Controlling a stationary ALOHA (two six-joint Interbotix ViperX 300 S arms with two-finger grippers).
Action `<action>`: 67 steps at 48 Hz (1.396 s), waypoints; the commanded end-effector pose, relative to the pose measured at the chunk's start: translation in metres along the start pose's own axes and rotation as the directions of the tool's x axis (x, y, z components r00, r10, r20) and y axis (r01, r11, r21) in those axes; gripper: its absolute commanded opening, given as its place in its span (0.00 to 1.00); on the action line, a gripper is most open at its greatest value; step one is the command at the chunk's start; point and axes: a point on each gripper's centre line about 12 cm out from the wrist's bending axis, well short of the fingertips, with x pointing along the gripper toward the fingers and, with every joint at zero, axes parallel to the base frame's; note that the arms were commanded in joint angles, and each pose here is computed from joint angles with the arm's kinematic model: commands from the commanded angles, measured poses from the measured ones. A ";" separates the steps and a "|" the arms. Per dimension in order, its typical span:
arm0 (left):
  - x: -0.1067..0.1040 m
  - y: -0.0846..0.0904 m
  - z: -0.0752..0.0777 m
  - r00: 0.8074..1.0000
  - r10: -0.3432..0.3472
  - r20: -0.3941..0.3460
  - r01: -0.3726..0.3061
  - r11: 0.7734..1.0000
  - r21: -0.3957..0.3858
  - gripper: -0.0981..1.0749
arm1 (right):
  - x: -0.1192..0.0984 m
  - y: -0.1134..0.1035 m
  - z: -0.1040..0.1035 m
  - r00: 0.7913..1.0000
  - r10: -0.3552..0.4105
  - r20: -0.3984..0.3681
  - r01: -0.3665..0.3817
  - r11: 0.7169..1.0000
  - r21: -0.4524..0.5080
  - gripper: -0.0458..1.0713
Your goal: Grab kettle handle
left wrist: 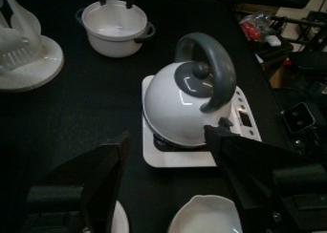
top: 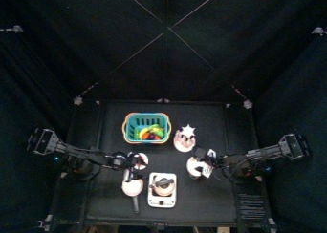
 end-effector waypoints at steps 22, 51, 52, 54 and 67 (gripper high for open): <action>0.045 -0.034 0.053 0.992 -0.069 -0.105 0.059 0.994 -0.095 0.94 | -0.002 -0.003 -0.006 1.000 -0.005 -0.015 0.005 1.000 0.013 0.81; 0.085 -0.040 0.060 0.980 -0.078 -0.184 0.051 0.988 -0.147 0.94 | 0.000 -0.006 -0.009 1.000 -0.010 -0.019 0.010 1.000 0.009 0.81; 0.087 -0.040 0.058 0.978 -0.079 -0.195 0.050 0.987 -0.151 0.94 | 0.000 -0.006 -0.009 1.000 -0.011 -0.018 0.011 1.000 0.011 0.81; 0.089 -0.040 0.056 0.974 -0.080 -0.211 0.046 0.985 -0.164 0.94 | 0.000 -0.007 -0.010 1.000 -0.012 -0.020 0.012 1.000 0.011 0.81; 0.093 -0.030 0.054 0.965 -0.071 -0.254 0.018 0.978 -0.207 0.87 | 0.001 -0.008 -0.011 1.000 -0.016 -0.023 0.016 1.000 0.011 0.81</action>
